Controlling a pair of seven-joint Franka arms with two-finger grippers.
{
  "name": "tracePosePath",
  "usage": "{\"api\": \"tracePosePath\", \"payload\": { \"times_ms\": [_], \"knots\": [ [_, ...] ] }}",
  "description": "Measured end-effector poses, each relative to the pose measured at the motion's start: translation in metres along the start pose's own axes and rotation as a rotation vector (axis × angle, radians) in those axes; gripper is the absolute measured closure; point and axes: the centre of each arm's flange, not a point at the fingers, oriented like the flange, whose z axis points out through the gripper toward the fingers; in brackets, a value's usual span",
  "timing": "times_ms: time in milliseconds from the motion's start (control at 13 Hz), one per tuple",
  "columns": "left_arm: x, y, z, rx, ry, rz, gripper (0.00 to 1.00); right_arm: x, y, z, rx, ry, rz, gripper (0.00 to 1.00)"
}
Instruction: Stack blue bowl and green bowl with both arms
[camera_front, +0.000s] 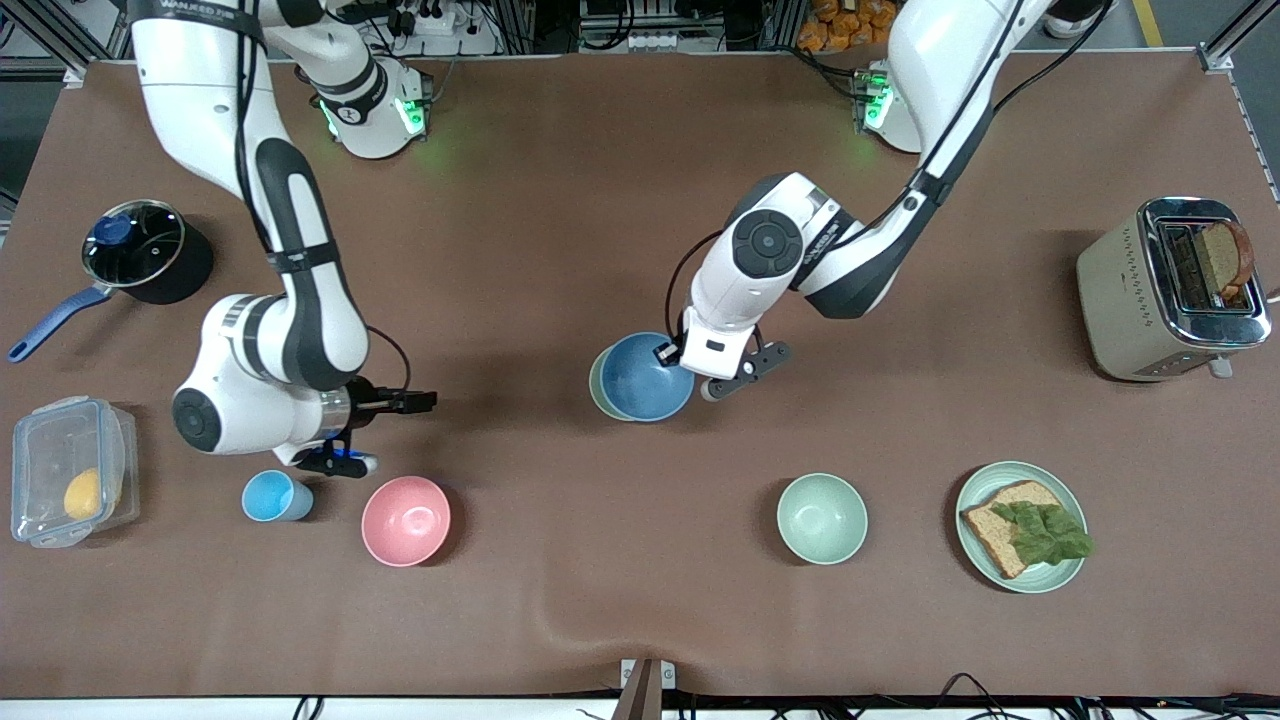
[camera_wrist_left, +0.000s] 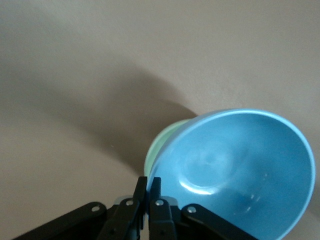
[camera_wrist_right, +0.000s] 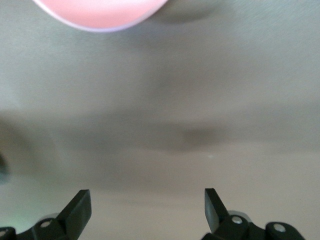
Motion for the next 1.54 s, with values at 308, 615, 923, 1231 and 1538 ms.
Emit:
{"api": "tracePosePath", "payload": {
  "times_ms": [308,615,923,1231,1538],
  "knots": [
    [-0.009,0.005,0.011,-0.009,-0.005,-0.008,0.95,0.002,0.014,-0.002,-0.019,0.000,-0.078,0.00],
    [0.002,0.007,0.004,-0.021,0.005,-0.021,0.95,0.004,0.031,-0.008,-0.075,0.000,-0.090,0.00],
    [0.003,0.007,0.004,-0.021,0.006,-0.022,0.95,-0.005,-0.031,0.007,-0.040,-0.003,0.037,0.00],
    [0.008,0.005,0.003,-0.023,0.008,-0.029,0.95,-0.017,-0.120,0.027,0.016,0.083,0.313,0.00],
    [0.008,0.005,0.002,-0.023,0.008,-0.029,0.95,-0.011,-0.151,0.048,0.123,0.121,0.570,0.00]
  ]
}}
